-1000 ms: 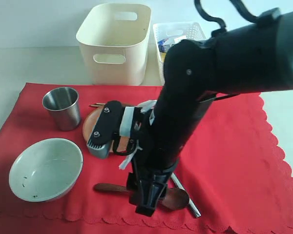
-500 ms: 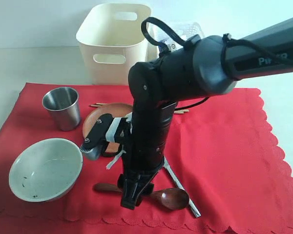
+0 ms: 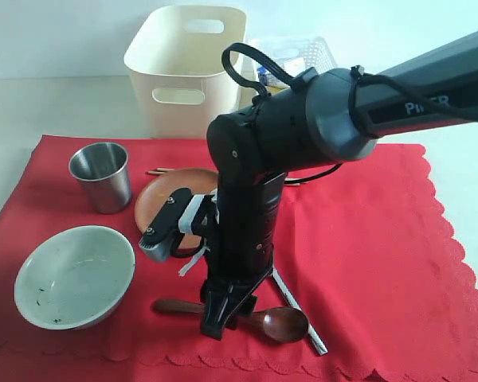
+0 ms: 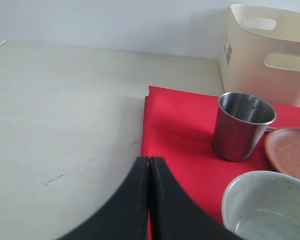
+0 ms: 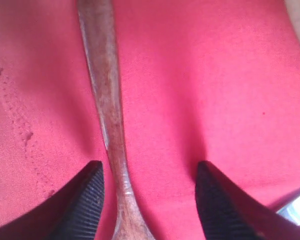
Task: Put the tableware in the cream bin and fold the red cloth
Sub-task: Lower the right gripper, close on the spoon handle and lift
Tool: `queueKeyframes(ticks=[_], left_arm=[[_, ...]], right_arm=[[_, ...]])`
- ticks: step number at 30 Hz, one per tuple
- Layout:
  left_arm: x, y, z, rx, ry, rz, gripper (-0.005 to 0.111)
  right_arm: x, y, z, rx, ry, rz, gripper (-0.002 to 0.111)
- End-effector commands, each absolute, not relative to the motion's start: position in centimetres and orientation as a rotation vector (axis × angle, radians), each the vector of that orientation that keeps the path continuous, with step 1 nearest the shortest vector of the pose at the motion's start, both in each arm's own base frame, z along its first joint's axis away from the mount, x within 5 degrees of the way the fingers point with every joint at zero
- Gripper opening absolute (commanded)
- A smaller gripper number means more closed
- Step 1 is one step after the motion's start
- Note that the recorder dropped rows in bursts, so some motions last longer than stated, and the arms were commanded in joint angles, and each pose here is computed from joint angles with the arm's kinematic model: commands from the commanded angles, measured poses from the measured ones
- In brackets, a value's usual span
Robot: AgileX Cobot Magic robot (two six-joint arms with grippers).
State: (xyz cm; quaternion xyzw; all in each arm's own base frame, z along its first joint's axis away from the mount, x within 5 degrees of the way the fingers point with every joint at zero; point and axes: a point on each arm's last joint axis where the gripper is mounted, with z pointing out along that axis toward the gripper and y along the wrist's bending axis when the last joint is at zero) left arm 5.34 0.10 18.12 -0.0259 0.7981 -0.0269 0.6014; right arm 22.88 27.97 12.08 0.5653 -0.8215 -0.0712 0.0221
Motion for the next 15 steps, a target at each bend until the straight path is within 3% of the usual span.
queueKeyframes(ticks=[1,9,11,14,15], left_arm=[[5.3,0.1,18.1,-0.066,1.838,-0.067,0.000],[5.3,0.1,18.1,-0.066,1.838,-0.067,0.000],[5.3,0.1,18.1,-0.066,1.838,-0.067,0.000],[5.3,0.1,18.1,-0.066,1.838,-0.067,0.000],[5.3,0.1,18.1,-0.066,1.838,-0.067,0.000]], right_arm=[[22.9,28.2,12.2,1.765,-2.544,-0.234,0.052],[22.8,28.1,11.5,1.743,-2.515,-0.223,0.050],[22.8,28.0,11.2,1.742,-2.504,-0.211,0.038],[22.8,28.0,11.2,1.732,-2.515,-0.211,0.004],[22.8,28.0,11.4,1.728,-2.518,-0.215,0.000]])
